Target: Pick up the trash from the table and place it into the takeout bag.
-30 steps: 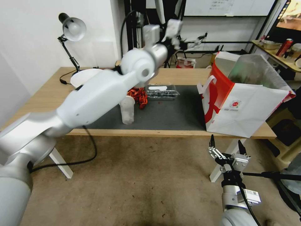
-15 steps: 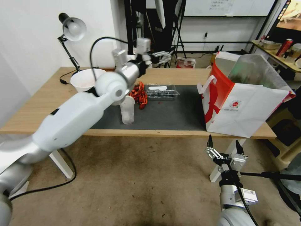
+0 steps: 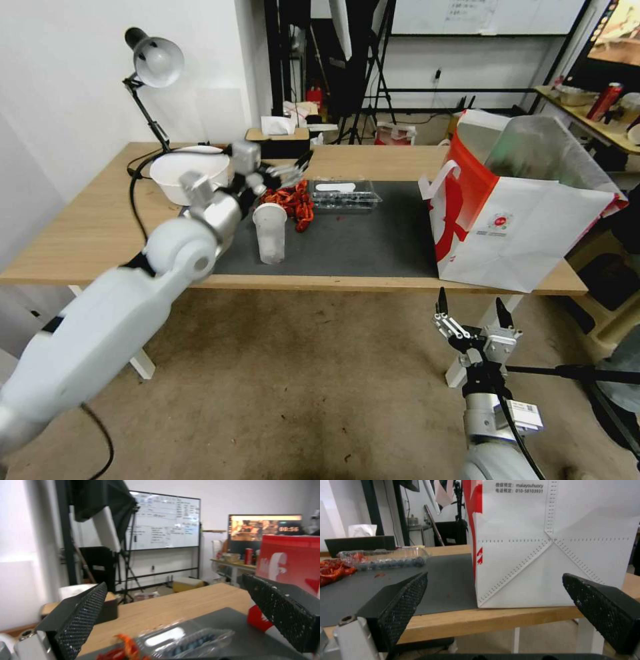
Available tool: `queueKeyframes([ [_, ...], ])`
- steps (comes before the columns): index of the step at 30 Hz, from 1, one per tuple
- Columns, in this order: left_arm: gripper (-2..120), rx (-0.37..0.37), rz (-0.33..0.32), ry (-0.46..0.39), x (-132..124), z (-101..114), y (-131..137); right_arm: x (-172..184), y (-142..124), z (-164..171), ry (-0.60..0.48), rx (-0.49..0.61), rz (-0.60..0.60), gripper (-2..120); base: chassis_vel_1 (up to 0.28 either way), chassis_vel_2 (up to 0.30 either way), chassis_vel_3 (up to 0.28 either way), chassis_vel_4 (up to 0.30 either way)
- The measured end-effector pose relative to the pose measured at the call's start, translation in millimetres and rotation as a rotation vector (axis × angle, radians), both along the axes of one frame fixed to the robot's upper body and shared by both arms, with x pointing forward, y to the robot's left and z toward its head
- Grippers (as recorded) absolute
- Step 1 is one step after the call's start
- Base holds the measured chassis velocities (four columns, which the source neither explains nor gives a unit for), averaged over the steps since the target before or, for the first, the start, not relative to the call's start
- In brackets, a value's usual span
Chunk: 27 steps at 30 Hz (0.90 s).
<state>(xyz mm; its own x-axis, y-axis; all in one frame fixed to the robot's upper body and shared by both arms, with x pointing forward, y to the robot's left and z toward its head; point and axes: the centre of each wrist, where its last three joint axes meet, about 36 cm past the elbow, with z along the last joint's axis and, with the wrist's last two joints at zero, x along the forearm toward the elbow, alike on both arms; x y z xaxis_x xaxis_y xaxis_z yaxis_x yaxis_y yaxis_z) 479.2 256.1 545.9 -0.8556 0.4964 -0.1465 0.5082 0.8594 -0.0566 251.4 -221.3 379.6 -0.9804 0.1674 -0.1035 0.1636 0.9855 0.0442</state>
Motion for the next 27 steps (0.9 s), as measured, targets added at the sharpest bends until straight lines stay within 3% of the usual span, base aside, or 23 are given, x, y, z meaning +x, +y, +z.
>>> queueKeyframes([
  [6, 100, 0.031, 0.093, -0.02, -30, -24, 24, -3, 0, -1, 0.007, -0.006, 0.004, 100, 0.0, 0.0, 0.0, 0.0],
  [12, 100, 0.042, 0.143, -0.023, -55, -48, 31, -4, -2, -2, 0.01, -0.012, 0.007, 100, 0.0, 0.0, 0.0, 0.0],
  [13, 100, 0.057, 0.165, -0.021, -66, -65, 31, -5, -3, -2, 0.011, -0.014, 0.005, 100, 0.0, 0.0, 0.0, 0.0],
  [21, 100, 0.058, 0.213, 0.009, -107, -97, 34, -2, -3, -2, -0.003, -0.003, 0.012, 100, 0.0, 0.0, 0.0, 0.0],
  [27, 100, 0.059, 0.233, 0.013, -121, -105, 35, 0, -3, -2, -0.011, 0.006, 0.023, 100, 0.0, 0.0, 0.0, 0.0],
])
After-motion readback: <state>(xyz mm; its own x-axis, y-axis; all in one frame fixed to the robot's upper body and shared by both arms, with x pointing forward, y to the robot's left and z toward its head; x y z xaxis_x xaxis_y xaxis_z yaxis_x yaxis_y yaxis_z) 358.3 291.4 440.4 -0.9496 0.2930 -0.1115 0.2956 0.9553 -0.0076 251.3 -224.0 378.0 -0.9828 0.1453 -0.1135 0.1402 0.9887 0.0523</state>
